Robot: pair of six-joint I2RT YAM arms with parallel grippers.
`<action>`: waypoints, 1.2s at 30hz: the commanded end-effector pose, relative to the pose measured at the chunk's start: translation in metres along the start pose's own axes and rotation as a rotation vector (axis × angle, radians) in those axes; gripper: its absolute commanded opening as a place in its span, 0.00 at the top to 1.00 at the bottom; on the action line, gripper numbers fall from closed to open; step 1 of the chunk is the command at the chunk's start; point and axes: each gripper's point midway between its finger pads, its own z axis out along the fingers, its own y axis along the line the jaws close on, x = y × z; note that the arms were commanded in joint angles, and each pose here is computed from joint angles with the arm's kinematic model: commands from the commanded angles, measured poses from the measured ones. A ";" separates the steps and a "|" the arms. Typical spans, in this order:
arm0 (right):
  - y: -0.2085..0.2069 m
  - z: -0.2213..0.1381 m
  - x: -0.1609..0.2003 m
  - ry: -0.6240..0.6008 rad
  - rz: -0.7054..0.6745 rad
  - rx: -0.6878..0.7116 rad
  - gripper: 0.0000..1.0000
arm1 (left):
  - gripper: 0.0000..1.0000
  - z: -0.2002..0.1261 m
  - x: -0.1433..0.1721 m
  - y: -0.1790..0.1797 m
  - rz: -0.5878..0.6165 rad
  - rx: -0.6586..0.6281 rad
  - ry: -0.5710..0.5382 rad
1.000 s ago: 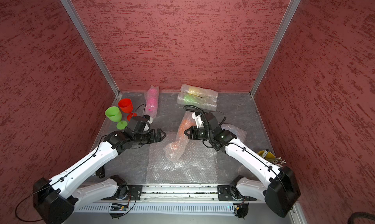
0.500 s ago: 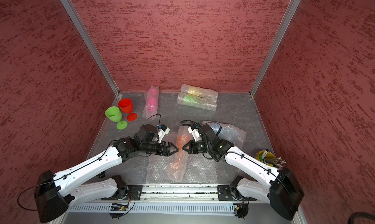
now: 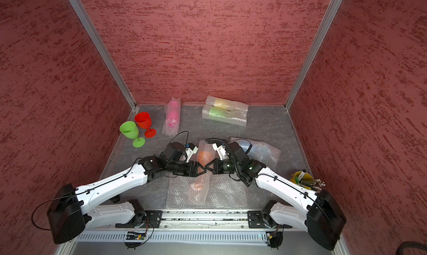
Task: Unpack wine glasses from bubble wrap
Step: Unwrap the bubble wrap.
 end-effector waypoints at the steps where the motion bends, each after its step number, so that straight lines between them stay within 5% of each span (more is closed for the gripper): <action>1: 0.020 0.000 -0.008 -0.022 -0.028 -0.063 1.00 | 0.40 0.006 -0.001 0.000 0.006 0.013 -0.004; 6: 0.021 0.005 -0.009 -0.018 -0.036 -0.064 1.00 | 0.59 0.015 0.000 0.006 -0.012 0.001 0.008; 10: 0.011 0.004 -0.012 -0.032 -0.047 0.004 1.00 | 0.86 0.008 -0.003 0.007 -0.033 0.001 -0.016; 14: 0.009 -0.005 -0.017 -0.065 -0.062 0.054 1.00 | 0.99 -0.007 -0.003 0.006 -0.051 0.004 -0.057; 25: -0.028 -0.030 -0.020 -0.160 -0.062 0.268 1.00 | 1.00 -0.038 0.007 0.019 -0.135 -0.021 -0.109; 36: -0.045 -0.056 -0.013 -0.254 -0.051 0.334 1.00 | 1.00 -0.048 0.019 0.031 -0.158 -0.056 -0.114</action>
